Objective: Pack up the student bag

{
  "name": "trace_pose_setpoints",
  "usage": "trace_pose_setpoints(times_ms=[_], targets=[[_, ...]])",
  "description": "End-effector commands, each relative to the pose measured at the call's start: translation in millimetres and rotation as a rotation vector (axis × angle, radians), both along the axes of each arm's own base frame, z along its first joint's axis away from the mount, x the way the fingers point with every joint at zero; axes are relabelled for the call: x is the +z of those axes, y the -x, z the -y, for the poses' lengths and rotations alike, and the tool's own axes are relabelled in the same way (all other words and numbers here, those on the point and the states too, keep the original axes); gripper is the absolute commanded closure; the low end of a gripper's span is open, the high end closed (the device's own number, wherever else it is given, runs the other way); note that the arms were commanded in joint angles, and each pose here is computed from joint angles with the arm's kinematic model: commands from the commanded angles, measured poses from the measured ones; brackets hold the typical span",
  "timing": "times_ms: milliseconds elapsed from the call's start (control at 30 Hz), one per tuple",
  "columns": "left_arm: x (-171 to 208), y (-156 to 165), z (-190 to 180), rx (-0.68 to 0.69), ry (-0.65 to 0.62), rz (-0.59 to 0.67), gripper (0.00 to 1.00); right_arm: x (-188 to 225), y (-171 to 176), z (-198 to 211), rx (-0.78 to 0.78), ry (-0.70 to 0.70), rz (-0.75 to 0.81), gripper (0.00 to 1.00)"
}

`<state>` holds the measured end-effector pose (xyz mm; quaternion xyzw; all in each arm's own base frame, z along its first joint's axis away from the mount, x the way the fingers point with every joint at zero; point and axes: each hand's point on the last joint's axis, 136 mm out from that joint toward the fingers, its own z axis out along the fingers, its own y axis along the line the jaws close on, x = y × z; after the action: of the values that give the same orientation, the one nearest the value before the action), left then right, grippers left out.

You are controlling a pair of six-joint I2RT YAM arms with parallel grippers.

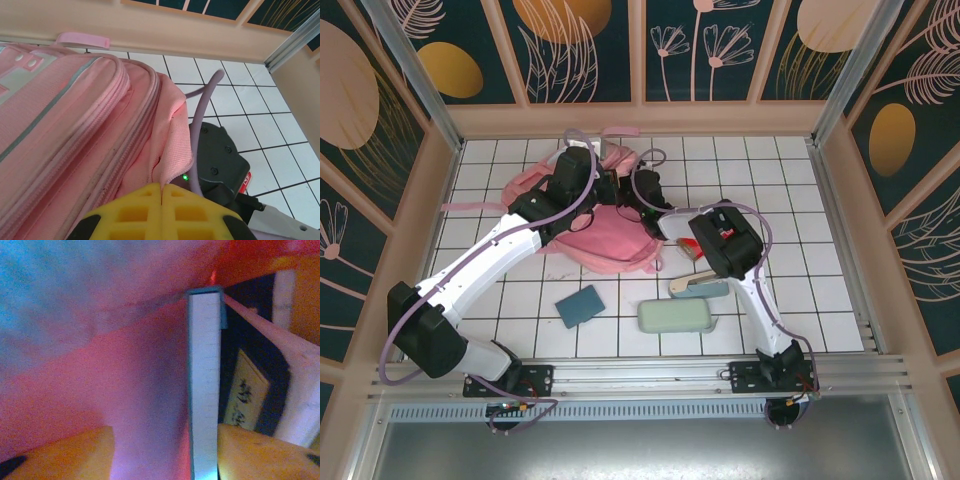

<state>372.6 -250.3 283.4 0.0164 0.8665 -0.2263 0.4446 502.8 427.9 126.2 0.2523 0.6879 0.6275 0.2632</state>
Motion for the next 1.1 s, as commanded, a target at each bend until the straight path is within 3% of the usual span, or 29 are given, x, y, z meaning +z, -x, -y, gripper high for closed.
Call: trace_pose_setpoints(times_ms=[0,267,533,867,1067], targets=[[43.8,-3.1,11.5,-0.025,0.102,0.108,1.0,7.2,9.8,2.1,0.004,0.079,0.021,0.38],[44.1,-5.8,8.5,-0.01,0.079,0.116,1.0,10.9,40.4,23.9,0.029,0.207,0.051,0.26],[42.9,-7.8,6.6,-0.003,0.053,0.122,1.0,11.0,71.7,45.9,0.081,0.35,0.054,0.26],[47.3,-8.0,0.9,0.012,0.044,0.157,1.0,12.5,122.2,109.3,0.101,0.705,0.077,0.24],[42.0,-7.1,0.0,0.012,0.042,0.161,1.0,-6.0,162.2,170.9,0.062,0.915,-0.017,0.18]])
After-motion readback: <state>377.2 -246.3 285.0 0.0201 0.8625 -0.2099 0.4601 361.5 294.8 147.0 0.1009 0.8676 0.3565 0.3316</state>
